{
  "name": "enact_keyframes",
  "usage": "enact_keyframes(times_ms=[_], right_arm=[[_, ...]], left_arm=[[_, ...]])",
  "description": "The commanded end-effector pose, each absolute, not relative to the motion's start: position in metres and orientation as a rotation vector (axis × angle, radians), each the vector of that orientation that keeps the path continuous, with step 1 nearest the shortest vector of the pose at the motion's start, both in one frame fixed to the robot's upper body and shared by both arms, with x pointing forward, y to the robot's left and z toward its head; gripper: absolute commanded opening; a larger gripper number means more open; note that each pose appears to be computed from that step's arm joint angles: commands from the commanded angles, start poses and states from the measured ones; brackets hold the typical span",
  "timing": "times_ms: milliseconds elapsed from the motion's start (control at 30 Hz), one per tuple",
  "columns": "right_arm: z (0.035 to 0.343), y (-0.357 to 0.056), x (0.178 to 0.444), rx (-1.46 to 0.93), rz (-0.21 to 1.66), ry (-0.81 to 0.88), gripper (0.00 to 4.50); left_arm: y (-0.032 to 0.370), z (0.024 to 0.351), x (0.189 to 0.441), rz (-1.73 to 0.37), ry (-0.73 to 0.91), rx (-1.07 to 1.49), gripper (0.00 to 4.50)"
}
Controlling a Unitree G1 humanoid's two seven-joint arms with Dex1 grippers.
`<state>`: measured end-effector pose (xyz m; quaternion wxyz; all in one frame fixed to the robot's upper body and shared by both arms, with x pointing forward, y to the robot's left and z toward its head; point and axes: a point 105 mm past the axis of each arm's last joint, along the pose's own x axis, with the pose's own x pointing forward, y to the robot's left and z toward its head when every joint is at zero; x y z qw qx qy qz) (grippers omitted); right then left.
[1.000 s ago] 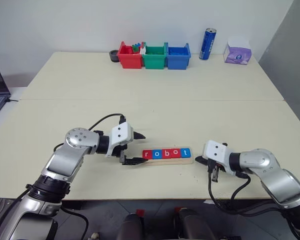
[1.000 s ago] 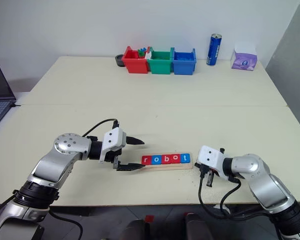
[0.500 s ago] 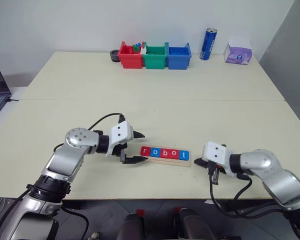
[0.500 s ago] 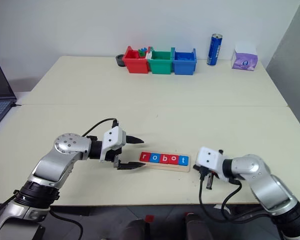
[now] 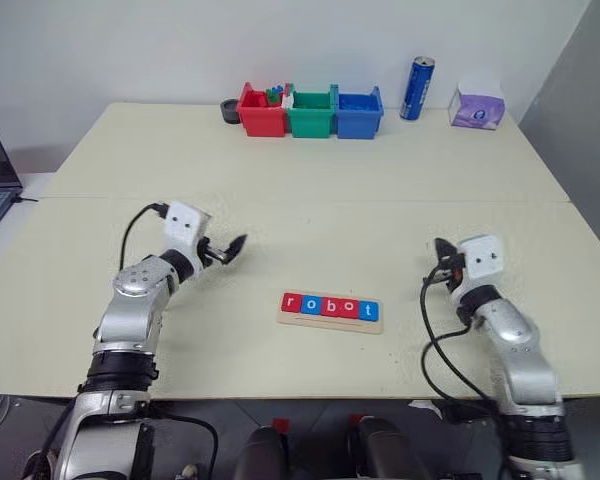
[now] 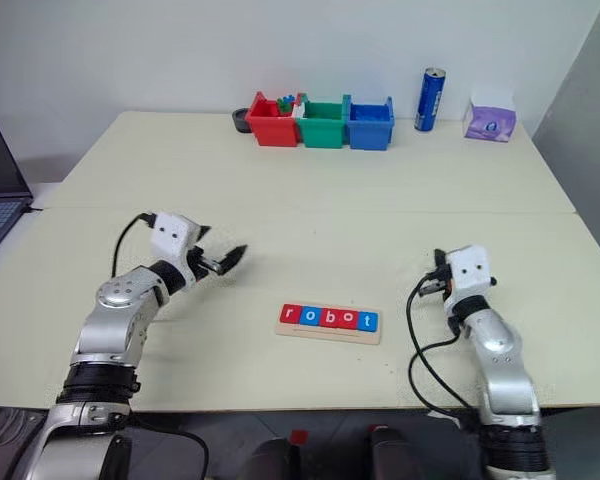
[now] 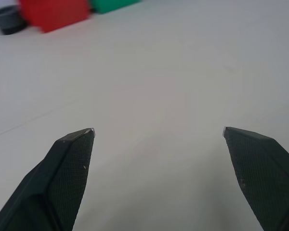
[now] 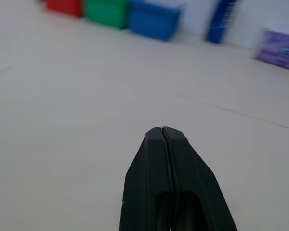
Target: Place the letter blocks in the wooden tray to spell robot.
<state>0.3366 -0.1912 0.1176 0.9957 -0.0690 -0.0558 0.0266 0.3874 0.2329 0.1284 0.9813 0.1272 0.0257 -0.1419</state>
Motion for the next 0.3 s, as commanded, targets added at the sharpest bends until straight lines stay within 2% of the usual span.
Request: enact_keyframes(times_ms=[33, 300], right_arm=[[0.123, -0.209, 0.333, -0.115, -0.094, -0.19, 0.03], [0.115, -0.227, 0.337, -0.062, -0.183, -0.177, 0.03]], left_arm=[[0.246, 0.139, 0.386, -0.187, -0.026, 0.268, 4.5], [0.251, 0.135, 0.381, -0.133, -0.041, 0.237, 4.5]])
